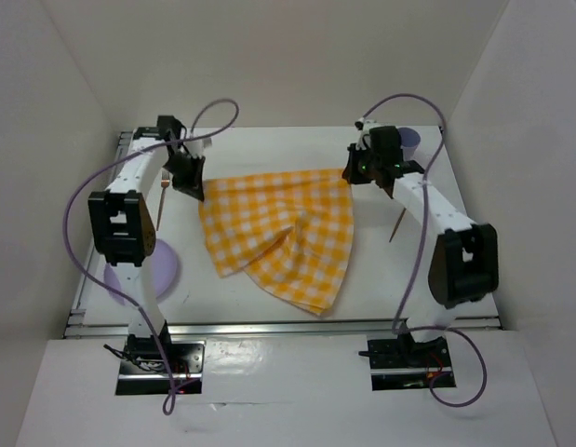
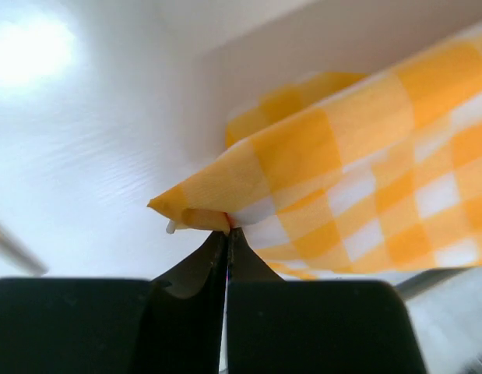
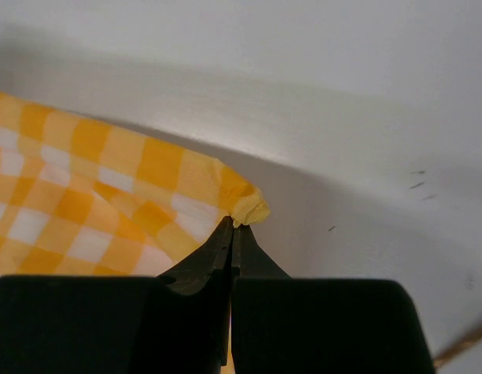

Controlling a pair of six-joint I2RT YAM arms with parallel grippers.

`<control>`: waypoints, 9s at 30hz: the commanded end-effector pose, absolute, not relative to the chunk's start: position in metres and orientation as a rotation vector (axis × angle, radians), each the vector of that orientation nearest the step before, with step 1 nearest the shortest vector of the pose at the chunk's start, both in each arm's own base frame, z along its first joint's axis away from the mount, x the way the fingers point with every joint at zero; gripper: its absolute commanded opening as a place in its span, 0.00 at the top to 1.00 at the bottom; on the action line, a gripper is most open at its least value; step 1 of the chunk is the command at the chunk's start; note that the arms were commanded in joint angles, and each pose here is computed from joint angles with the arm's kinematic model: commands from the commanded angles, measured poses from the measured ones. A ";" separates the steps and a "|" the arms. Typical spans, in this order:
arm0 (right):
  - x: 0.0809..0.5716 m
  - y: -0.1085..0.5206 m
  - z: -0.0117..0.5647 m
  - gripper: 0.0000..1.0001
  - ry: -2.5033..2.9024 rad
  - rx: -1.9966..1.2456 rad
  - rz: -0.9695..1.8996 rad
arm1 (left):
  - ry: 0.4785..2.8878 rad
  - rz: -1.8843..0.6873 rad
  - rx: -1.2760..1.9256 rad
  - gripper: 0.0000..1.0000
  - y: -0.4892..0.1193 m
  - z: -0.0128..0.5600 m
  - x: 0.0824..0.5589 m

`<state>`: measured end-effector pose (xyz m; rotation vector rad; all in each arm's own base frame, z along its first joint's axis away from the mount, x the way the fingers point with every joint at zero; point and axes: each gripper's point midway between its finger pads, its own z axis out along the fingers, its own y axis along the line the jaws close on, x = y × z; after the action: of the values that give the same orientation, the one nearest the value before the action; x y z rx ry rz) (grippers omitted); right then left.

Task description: Set the dinner table for one person

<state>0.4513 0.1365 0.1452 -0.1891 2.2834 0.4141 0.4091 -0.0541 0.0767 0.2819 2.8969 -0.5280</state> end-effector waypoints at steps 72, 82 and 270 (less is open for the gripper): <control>0.352 0.077 0.340 1.00 1.790 0.073 0.274 | 2.679 -0.501 0.873 0.15 -0.267 0.002 0.216; 0.337 0.063 0.364 1.00 1.721 0.125 0.241 | 2.752 -0.346 0.906 0.62 -0.269 -0.020 0.198; 0.339 0.245 0.165 0.39 2.245 -0.267 0.596 | 2.982 -0.202 -0.339 1.00 0.196 0.012 0.226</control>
<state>0.3350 0.2452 0.1349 -0.2542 2.3266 0.6048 0.2167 0.1990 0.0234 -0.2972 3.0229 -0.0981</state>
